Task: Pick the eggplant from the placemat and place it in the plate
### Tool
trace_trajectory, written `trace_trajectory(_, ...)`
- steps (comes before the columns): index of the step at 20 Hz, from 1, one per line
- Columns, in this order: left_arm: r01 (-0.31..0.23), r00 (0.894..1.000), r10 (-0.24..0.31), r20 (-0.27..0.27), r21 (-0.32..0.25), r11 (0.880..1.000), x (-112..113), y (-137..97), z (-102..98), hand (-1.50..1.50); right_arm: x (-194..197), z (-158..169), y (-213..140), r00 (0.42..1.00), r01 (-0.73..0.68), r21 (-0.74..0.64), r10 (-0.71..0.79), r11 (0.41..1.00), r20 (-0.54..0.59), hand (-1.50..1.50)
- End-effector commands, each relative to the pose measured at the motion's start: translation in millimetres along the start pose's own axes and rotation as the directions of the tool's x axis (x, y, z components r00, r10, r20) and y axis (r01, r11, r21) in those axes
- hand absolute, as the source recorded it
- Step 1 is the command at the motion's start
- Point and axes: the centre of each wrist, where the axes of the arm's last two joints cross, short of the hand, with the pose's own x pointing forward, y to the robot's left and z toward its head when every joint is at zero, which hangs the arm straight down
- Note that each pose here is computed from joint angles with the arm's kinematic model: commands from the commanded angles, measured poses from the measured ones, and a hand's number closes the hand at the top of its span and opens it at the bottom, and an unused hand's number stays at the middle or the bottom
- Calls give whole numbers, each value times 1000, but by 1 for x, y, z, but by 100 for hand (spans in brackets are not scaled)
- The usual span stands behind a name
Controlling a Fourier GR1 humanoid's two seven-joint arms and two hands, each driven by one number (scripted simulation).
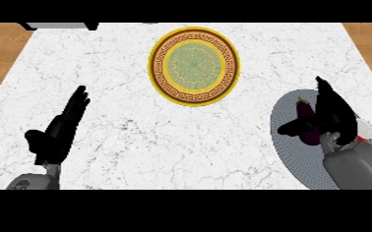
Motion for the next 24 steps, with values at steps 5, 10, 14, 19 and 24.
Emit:
trace_trajectory(5, 6, 1000, -5, 1, -27, 1000, -5, 1, 8, 0, -25, -16, 0, 971, -144, 99, 160, 985, -178, -150)
trace_trajectory(10, -7, 1000, 7, 8, -18, 1000, 3, 2, -2, 0, -5, -27, 1, 977, -105, 132, 127, 986, -172, -150)
trace_trajectory(14, -7, 1000, 7, -8, 9, 1000, 0, -10, -9, 0, -33, -21, 19, 972, -119, 151, 146, 981, -182, -150)
trace_trajectory(19, 1, 1000, -1, 13, -12, 1000, -9, -3, 0, 0, -36, -40, 38, 949, -193, 162, 226, 968, -220, -150)
trace_trajectory(24, -8, 1000, 8, 12, -8, 1000, 10, -2, 6, 0, -34, -47, 37, 948, -177, 154, 210, 972, -241, -150)
